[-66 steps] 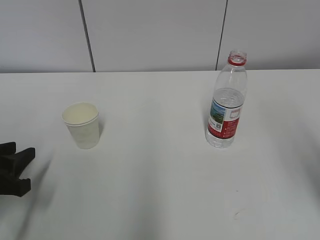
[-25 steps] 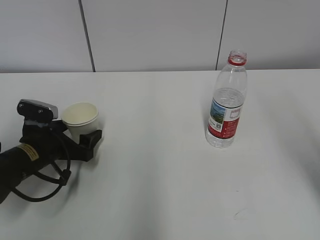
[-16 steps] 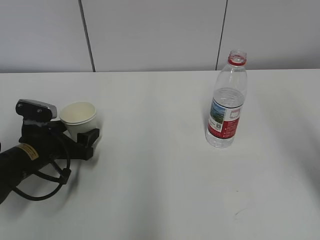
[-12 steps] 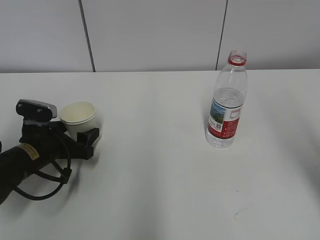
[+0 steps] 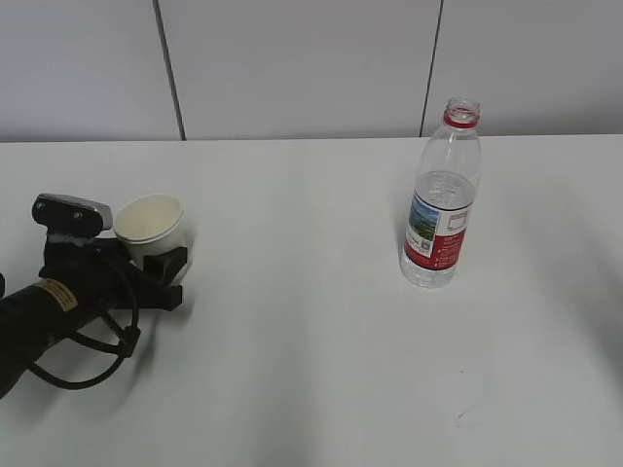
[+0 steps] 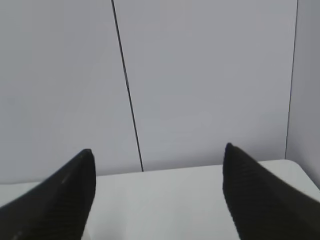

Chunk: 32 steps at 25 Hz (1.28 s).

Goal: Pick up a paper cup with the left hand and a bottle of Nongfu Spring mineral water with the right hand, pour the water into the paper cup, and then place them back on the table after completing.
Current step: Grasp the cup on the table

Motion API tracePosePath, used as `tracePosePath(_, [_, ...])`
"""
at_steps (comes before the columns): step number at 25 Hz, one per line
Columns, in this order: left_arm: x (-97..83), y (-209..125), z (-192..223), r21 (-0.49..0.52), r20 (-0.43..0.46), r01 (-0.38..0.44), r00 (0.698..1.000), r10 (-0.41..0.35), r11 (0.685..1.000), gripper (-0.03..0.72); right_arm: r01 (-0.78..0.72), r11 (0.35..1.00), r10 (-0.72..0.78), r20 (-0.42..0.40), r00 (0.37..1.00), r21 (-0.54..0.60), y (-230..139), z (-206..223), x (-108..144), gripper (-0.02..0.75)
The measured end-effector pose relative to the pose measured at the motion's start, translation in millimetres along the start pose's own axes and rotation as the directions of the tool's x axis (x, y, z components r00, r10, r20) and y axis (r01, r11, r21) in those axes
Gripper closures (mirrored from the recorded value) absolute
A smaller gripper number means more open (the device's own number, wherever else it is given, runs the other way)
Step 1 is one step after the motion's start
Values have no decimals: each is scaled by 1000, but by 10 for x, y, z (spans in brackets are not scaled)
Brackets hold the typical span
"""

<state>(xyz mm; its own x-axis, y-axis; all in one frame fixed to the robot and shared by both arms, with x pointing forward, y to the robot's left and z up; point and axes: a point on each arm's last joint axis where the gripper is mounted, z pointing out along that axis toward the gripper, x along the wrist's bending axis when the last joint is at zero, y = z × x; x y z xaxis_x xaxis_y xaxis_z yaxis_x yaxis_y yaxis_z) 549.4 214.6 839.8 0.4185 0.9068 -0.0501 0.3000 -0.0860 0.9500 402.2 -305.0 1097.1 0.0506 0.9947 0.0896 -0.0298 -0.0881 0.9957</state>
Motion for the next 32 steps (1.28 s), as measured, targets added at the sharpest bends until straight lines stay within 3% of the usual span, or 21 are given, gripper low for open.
tracePosePath(8, [-5, 2, 0, -2, 6, -3, 1000, 3, 1000, 278, 92, 984, -88, -34, 996, 155, -412, 363, 5, 150])
tracePosePath(14, [-5, 2, 0, -2, 6, -3, 1000, 3, 1000, 279, 198, 962, -163, -189, 968, 186, -779, 573, 105, 151])
tracePosePath(19, [-5, 2, 0, -2, 6, -3, 1000, 3, 1000, 279, 189, 963, -132, -279, 951, 190, -1064, 713, 169, 151])
tracePosePath(32, [12, 5, 0, -5, -13, 6, 1000, -6, 1000, 279, 125, 964, -40, -340, 939, 233, -1546, 924, 204, 150])
